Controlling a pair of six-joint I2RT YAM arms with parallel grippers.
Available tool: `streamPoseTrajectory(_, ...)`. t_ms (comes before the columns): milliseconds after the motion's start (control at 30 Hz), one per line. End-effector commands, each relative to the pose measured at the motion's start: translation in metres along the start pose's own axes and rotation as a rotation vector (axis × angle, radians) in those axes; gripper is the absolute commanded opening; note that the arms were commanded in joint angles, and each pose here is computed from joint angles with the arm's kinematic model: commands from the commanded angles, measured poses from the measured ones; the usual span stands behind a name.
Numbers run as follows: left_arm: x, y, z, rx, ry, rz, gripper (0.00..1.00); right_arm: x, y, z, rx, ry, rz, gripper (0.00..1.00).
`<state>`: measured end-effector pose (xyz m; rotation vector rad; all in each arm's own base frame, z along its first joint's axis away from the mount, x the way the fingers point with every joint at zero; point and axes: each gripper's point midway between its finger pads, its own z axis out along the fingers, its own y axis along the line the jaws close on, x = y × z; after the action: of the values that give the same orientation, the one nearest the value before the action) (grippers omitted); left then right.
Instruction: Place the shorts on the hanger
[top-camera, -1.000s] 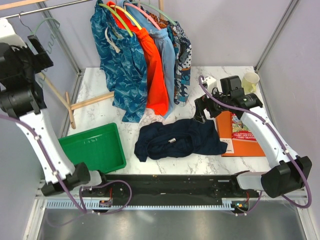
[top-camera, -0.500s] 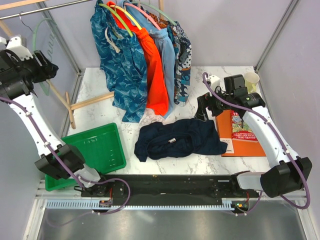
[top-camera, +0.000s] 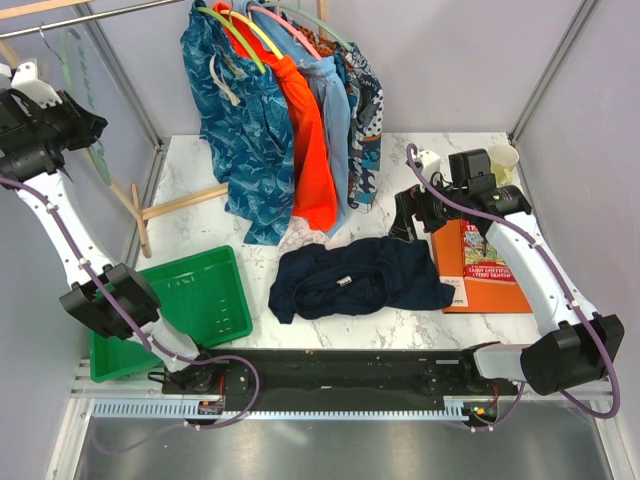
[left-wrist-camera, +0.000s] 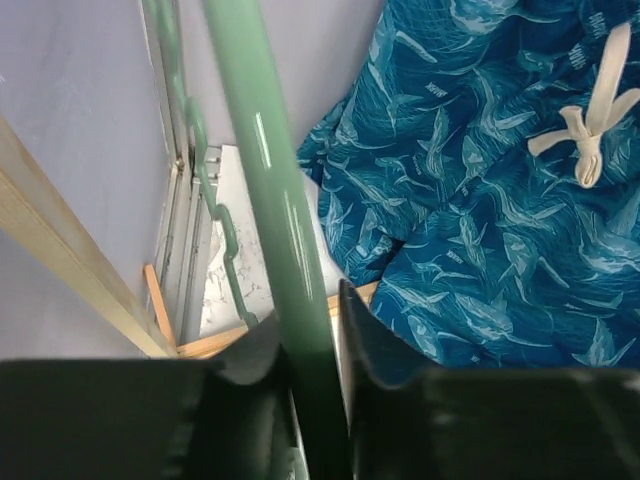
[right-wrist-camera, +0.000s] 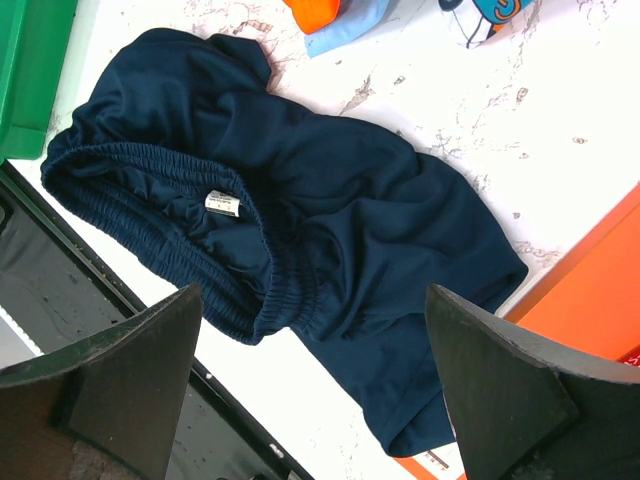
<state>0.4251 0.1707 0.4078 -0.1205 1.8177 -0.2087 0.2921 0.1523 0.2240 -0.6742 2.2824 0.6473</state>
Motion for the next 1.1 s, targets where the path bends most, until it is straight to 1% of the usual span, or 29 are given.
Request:
streamPoseTrajectory(0, -0.024, 0.001, 0.003, -0.003, -0.078, 0.000, 0.08, -0.013, 0.006, -0.009, -0.013, -0.055, -0.020, 0.98)
streamPoseTrajectory(33, -0.025, 0.002, 0.004, -0.008, -0.082, -0.004, 0.03, -0.011, 0.005, -0.008, -0.012, -0.052, -0.020, 0.98)
streamPoseTrajectory(67, -0.023, 0.002, 0.004, -0.003, -0.083, -0.007, 0.02, -0.009, 0.005, -0.007, -0.013, -0.049, -0.019, 0.98)
streamPoseTrajectory(167, -0.024, -0.001, 0.005, 0.007, -0.103, 0.007, 0.02, -0.008, 0.005, -0.006, -0.014, -0.047, -0.017, 0.98)
streamPoseTrajectory(200, -0.030, -0.001, 0.005, 0.007, -0.130, 0.026, 0.02, -0.008, 0.006, -0.006, -0.018, -0.047, -0.018, 0.98)
streamPoseTrajectory(300, -0.028, -0.005, 0.001, 0.011, -0.164, 0.050, 0.02, -0.010, 0.006, -0.006, -0.018, -0.051, -0.018, 0.98)
streamPoseTrajectory(333, -0.035, -0.007, -0.002, 0.009, -0.197, 0.068, 0.02, -0.010, 0.006, -0.006, -0.019, -0.052, -0.019, 0.98)
streamPoseTrajectory(367, -0.031, -0.006, -0.001, 0.005, -0.200, 0.066, 0.02, -0.009, 0.006, -0.006, -0.019, -0.051, -0.019, 0.98)
streamPoseTrajectory(433, -0.044, -0.015, -0.011, 0.016, -0.257, 0.096, 0.02, -0.009, 0.006, -0.006, -0.020, -0.050, -0.017, 0.98)
streamPoseTrajectory(467, -0.040, -0.017, -0.011, 0.026, -0.258, 0.095, 0.02, -0.010, 0.006, -0.006, -0.020, -0.053, -0.018, 0.98)
streamPoseTrajectory(533, -0.048, -0.025, -0.018, 0.042, -0.295, 0.108, 0.02, -0.008, 0.006, -0.005, -0.021, -0.050, -0.017, 0.98)
streamPoseTrajectory(600, -0.048, -0.028, -0.020, 0.047, -0.306, 0.111, 0.02, -0.009, 0.007, -0.006, -0.025, -0.052, -0.017, 0.98)
streamPoseTrajectory(867, -0.047, -0.037, -0.028, 0.060, -0.309, 0.118, 0.02, -0.008, 0.007, -0.006, -0.026, -0.054, -0.015, 0.98)
streamPoseTrajectory(967, -0.038, -0.043, -0.034, 0.067, -0.292, 0.119, 0.02, -0.009, 0.009, -0.008, -0.027, -0.060, -0.019, 0.98)
streamPoseTrajectory(1067, -0.017, -0.045, -0.038, 0.063, -0.238, 0.100, 0.02, -0.013, 0.008, -0.010, -0.022, -0.067, -0.026, 0.98)
